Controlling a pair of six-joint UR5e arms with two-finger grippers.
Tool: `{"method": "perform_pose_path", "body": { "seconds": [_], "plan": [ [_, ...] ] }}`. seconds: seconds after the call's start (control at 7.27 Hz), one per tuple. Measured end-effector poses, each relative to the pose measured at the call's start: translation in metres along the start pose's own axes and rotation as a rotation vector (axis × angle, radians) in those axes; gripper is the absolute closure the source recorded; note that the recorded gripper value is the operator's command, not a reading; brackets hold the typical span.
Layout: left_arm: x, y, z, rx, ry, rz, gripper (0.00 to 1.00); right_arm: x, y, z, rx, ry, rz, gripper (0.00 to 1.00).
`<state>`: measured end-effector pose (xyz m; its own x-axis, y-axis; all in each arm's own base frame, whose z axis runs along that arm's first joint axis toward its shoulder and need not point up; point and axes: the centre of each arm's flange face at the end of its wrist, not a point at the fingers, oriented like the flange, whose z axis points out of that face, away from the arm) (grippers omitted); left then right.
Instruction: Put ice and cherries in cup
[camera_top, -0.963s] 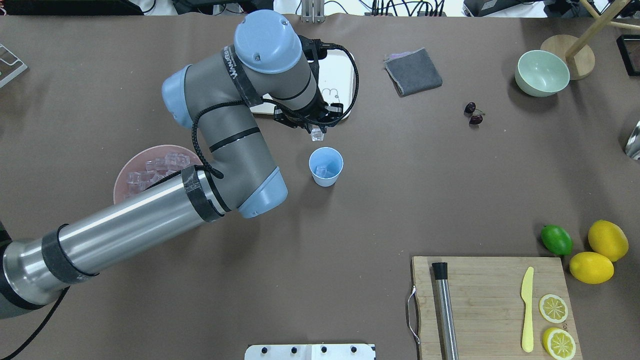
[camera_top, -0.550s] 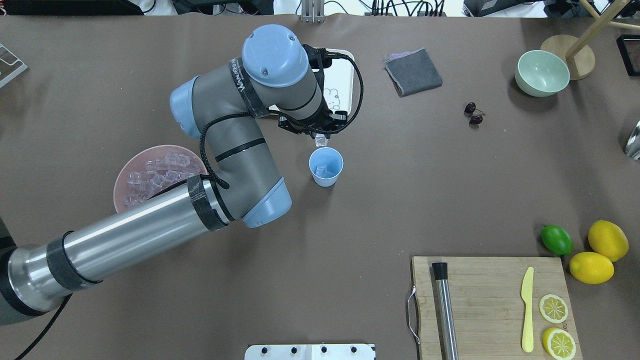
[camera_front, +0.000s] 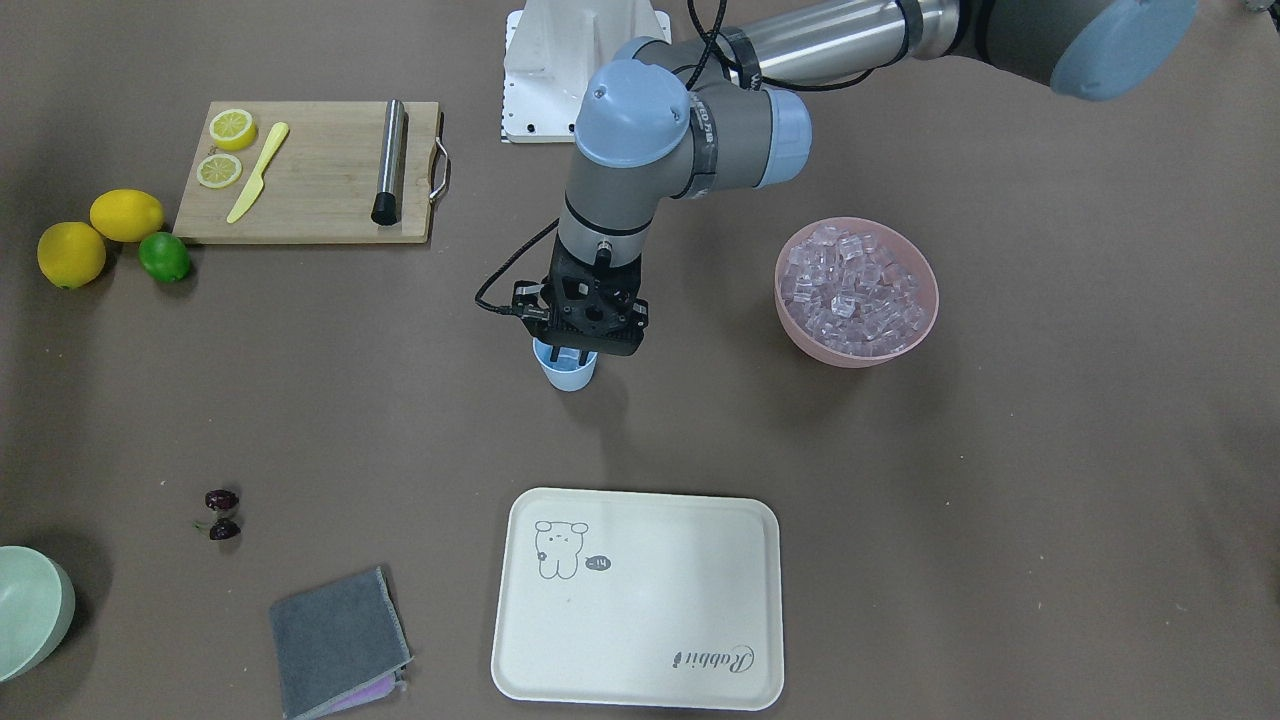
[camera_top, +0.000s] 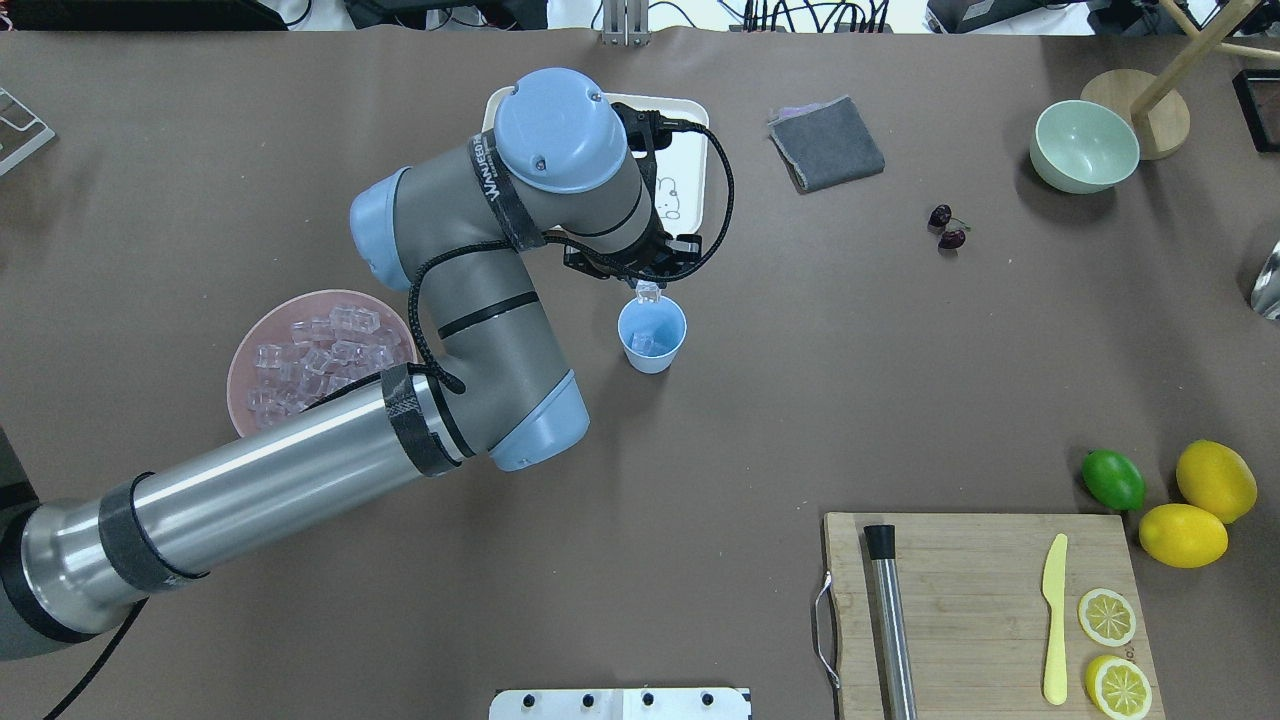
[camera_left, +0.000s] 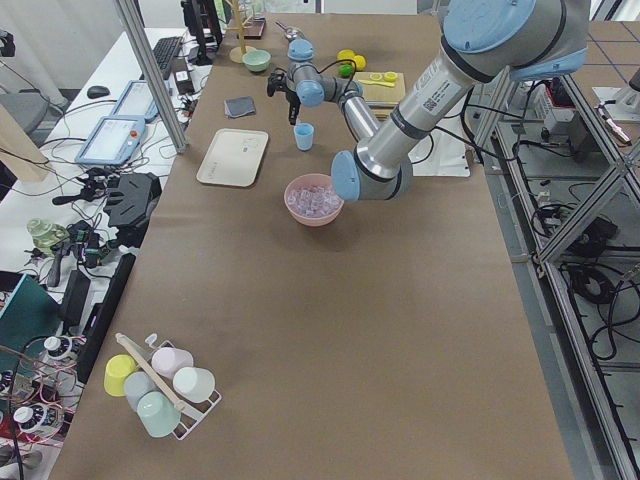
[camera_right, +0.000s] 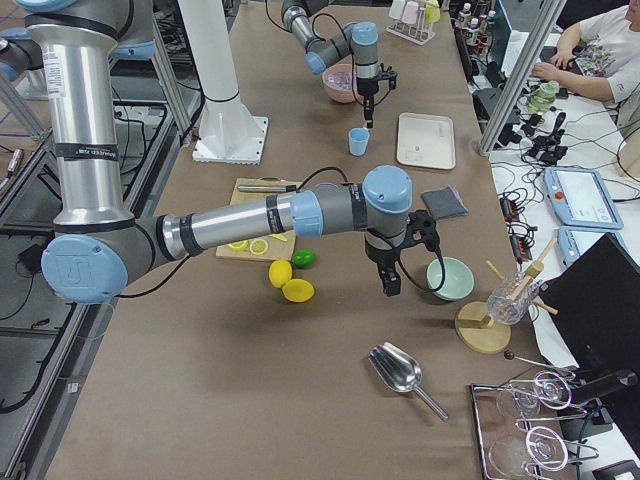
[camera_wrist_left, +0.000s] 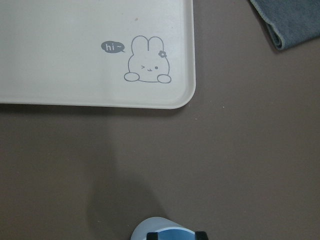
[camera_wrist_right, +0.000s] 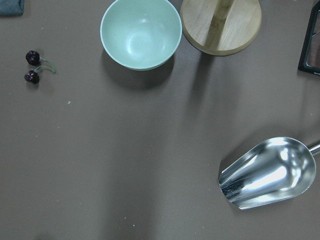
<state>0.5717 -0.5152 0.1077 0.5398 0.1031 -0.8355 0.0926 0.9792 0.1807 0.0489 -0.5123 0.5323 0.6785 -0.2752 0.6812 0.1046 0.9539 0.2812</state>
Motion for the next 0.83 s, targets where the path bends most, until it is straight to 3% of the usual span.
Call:
{"method": "perform_pose_path", "body": {
  "seconds": [0.28,0.41,0.83],
  "plan": [
    [0.001,0.003,0.003,-0.006,-0.002,0.003,0.16,-0.003,-0.001,0.002,-0.004,-0.002,-0.007,0.01],
    [0.001,0.005,0.004,-0.007,0.0,0.006,0.07,-0.005,-0.002,0.004,-0.006,-0.003,-0.01,0.01],
    [-0.004,-0.004,-0.01,0.005,0.006,0.004,0.04,-0.032,-0.029,0.005,-0.001,-0.012,0.034,0.01]
  ]
}}
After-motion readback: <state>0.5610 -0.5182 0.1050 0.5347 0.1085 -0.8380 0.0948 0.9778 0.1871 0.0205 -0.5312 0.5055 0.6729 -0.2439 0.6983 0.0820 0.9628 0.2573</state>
